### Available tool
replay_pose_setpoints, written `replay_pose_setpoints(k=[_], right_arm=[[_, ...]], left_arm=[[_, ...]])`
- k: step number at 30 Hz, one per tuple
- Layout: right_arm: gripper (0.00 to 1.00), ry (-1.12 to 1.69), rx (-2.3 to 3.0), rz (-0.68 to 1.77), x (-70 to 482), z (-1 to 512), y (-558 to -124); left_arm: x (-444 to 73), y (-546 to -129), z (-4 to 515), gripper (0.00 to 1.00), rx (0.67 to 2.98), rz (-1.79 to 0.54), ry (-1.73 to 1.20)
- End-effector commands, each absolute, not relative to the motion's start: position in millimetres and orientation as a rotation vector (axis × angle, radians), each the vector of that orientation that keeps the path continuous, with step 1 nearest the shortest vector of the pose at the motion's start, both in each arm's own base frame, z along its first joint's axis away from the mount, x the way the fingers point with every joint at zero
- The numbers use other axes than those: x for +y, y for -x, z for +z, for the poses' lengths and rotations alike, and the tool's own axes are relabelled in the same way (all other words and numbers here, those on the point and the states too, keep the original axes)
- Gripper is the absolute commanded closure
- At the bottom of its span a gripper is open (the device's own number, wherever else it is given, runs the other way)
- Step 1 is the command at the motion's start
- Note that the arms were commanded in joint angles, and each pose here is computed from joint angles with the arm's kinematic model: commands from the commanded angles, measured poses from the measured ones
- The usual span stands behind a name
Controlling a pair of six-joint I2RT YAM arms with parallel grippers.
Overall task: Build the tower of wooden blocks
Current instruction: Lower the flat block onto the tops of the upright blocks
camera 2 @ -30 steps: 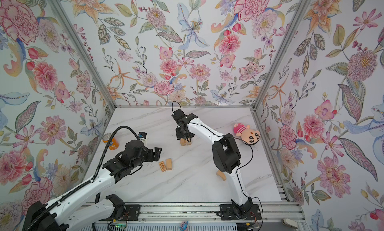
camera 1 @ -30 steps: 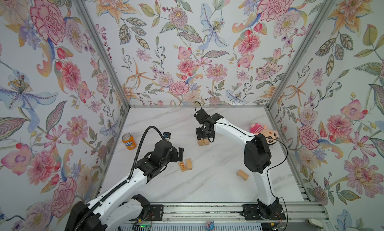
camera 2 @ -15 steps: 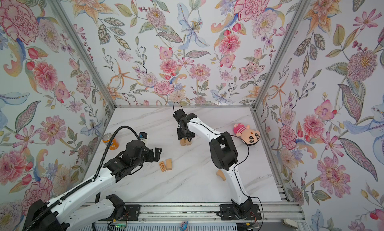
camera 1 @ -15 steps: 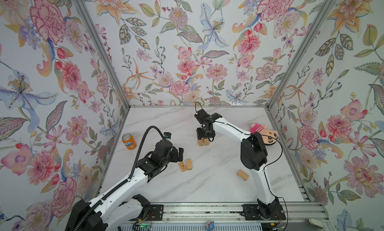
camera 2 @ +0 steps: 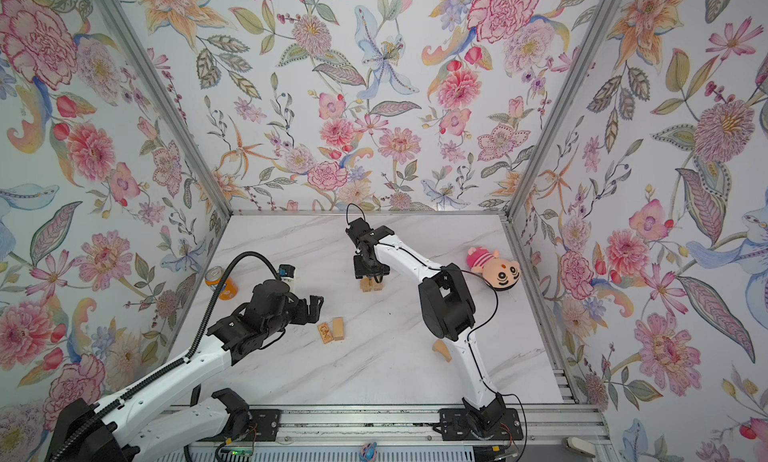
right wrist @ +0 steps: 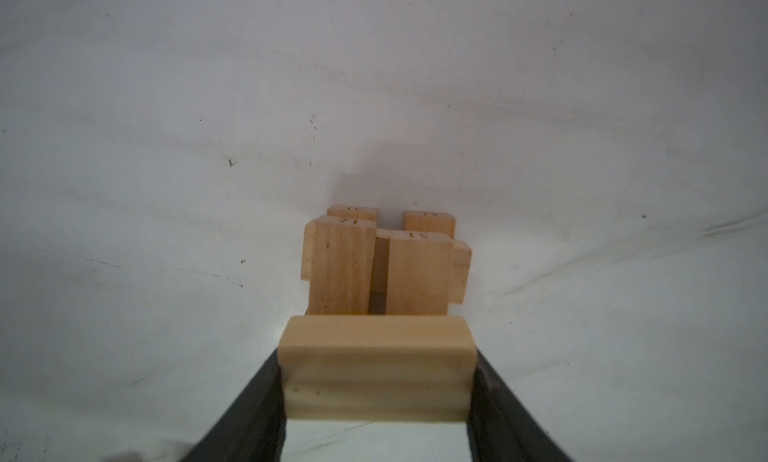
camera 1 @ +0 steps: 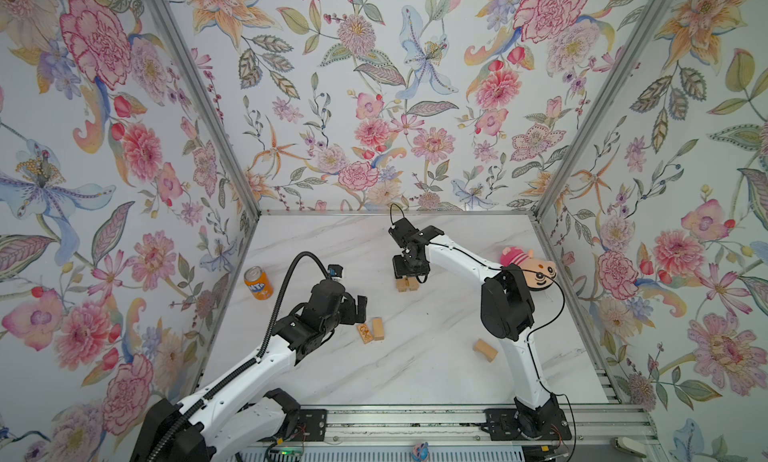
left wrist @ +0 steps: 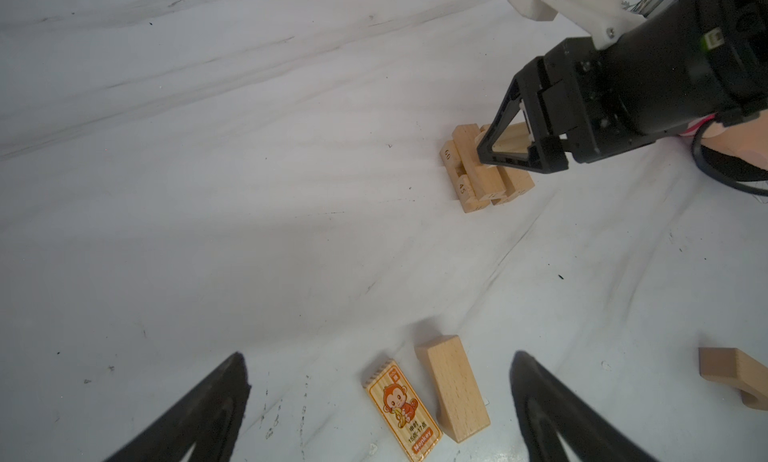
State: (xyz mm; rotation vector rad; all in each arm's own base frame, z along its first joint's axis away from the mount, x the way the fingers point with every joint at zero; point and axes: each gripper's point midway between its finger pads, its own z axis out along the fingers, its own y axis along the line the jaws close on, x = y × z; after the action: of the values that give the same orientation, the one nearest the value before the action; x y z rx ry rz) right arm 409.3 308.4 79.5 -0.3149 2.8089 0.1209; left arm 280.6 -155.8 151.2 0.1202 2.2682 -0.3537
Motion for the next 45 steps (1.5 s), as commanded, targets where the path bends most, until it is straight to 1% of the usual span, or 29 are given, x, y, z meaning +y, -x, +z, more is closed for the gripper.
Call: replay_pose_setpoints(k=[1,27,36,45], right_arm=[[0.47,0.272,2.849,0.078,302.7,69.7,-409.8],[0.41,0.213,2.874,0.049,302.5,64.5,-413.7],[0.41,0.206,2.874,0.043,302.3,64.8,-414.8],[0.37,0.205,2.879,0.039,303.6,61.9,-416.8]], left_arm=[[-147.8,-286.3,152.9,0.01,2.255,-0.313,-0.103],[-141.5,-284.9,157.8,0.01,2.233,-0.313,-0.098],[-141.6,-284.4,155.8,0.01,2.238,-0.315,-0.1],[-140.5,-284.5,157.7,0.01,2.23,-0.319,-0.096]])
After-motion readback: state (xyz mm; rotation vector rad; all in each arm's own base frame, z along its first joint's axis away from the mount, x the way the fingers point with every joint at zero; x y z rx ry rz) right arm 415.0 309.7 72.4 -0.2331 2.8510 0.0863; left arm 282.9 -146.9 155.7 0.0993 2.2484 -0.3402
